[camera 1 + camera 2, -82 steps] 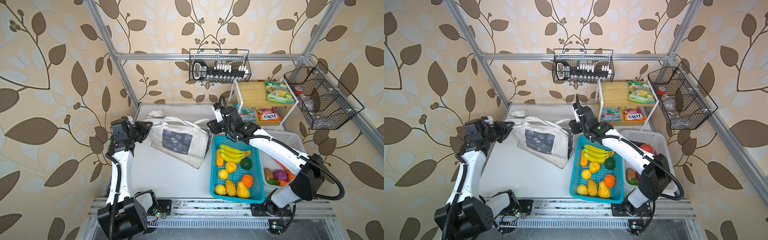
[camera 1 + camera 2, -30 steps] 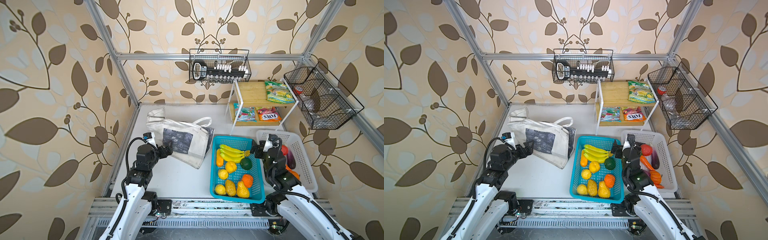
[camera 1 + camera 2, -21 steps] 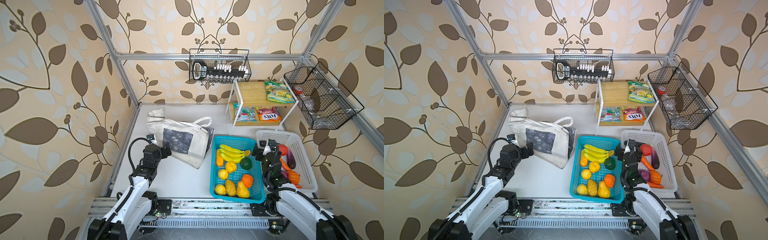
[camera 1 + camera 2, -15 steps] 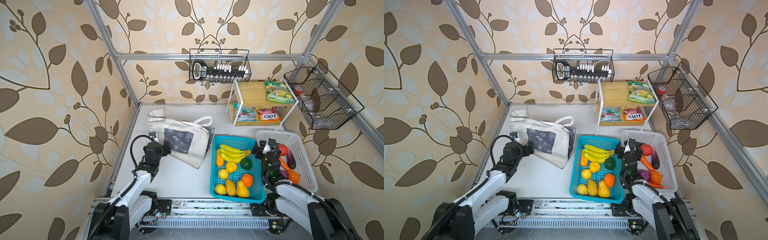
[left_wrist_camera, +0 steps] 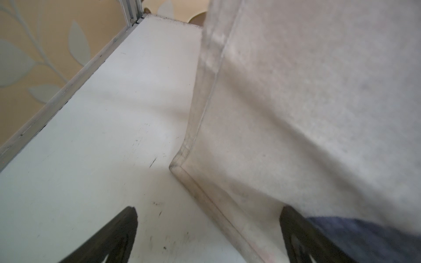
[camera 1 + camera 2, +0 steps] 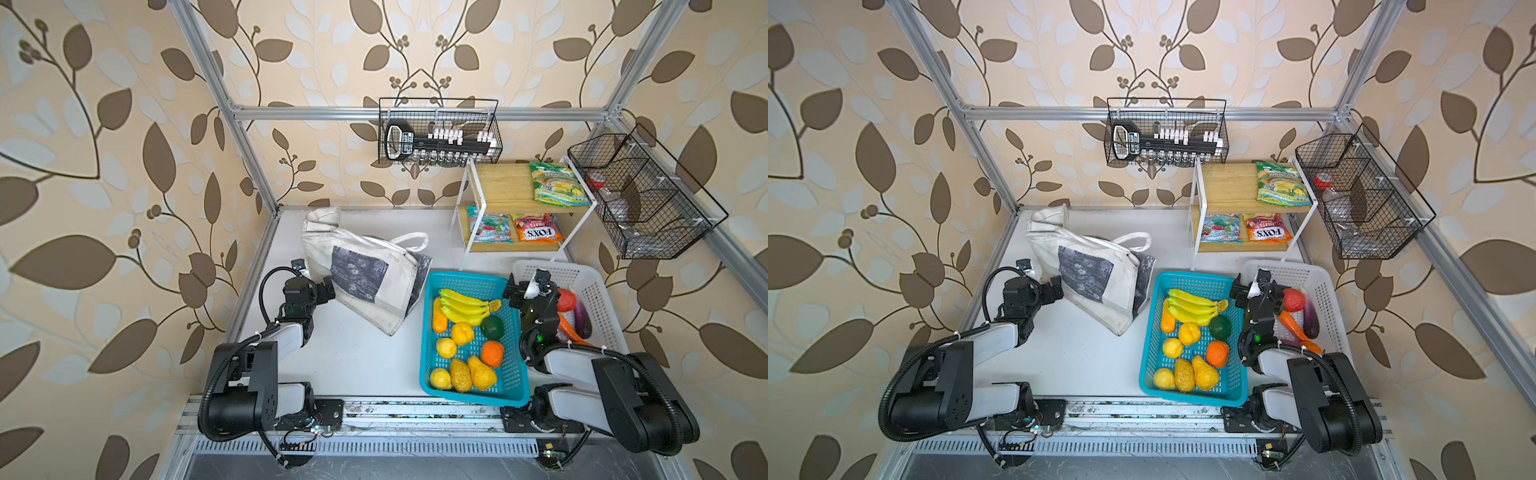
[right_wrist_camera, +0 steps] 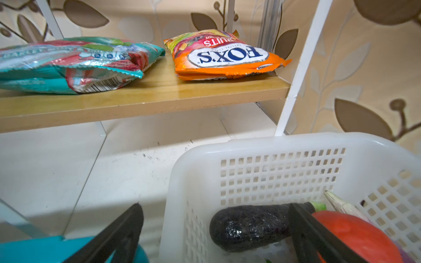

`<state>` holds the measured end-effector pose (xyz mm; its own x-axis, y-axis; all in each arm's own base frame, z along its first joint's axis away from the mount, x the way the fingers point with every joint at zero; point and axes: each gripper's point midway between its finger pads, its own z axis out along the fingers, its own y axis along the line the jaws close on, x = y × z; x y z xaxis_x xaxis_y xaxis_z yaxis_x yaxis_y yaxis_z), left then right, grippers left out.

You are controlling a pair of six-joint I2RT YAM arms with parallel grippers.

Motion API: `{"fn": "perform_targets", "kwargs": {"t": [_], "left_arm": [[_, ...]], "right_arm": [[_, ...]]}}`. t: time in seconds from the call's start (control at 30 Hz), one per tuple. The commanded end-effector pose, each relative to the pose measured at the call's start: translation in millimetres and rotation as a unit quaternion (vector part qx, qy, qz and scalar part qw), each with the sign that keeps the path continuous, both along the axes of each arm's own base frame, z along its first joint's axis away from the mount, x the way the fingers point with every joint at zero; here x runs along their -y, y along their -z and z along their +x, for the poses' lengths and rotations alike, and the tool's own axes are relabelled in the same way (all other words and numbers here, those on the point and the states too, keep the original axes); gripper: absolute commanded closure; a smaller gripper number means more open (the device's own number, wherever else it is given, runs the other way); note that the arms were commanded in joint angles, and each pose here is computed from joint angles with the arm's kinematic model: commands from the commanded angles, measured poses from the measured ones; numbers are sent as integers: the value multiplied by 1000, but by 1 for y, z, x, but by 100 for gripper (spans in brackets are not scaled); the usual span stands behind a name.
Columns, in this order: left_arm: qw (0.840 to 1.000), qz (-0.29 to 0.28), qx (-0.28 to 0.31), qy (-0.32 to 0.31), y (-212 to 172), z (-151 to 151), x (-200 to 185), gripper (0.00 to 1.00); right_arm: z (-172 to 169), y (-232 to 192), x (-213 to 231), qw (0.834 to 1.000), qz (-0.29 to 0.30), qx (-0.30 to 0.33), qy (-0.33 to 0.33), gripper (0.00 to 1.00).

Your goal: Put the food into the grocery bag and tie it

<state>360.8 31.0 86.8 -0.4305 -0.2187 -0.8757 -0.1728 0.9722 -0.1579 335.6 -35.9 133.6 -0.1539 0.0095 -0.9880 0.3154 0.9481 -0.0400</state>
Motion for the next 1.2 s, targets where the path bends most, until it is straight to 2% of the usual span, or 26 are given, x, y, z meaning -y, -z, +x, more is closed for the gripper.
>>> {"fn": "perform_targets", "kwargs": {"t": [0.0, 0.13, 0.17, 0.23, 0.33, 0.6, 0.67, 0.8, 0.97, 1.07, 1.17], "left_arm": [[998, 1, 43, 45, -7, 16, 11, 1], [997, -2, 20, 74, 9, 21, 21, 1], [997, -3, 16, 81, 10, 21, 23, 1], [996, -3, 20, 85, 9, 20, 24, 1], [992, 1, 9, 127, 11, 23, 39, 1], [993, 5, 6, 121, 12, 24, 38, 1], [995, 8, 9, 98, 11, 22, 32, 1], [995, 16, 6, 94, 11, 23, 32, 1], [995, 18, 6, 94, 12, 23, 32, 1], [995, 17, 7, 94, 11, 23, 33, 1], [995, 17, 6, 94, 11, 23, 32, 1]], "right_arm": [[9, 2, -5, 1000, -5, -15, -23, 0], [6, 7, -7, 999, -1, -7, -33, 0], [5, 5, -4, 999, -5, 13, -30, 0], [8, 11, -4, 999, 7, -16, -32, 0], [9, 12, -5, 999, 3, -13, -43, 0], [9, 11, -5, 999, 4, -11, -42, 0], [9, 12, -5, 999, 3, -12, -42, 0], [12, 12, -15, 997, -1, -18, -71, 0], [14, 14, -16, 997, -2, -24, -76, 0], [19, 15, -25, 993, 3, -29, -114, 0], [16, 15, -24, 993, 3, -27, -111, 0]]}}
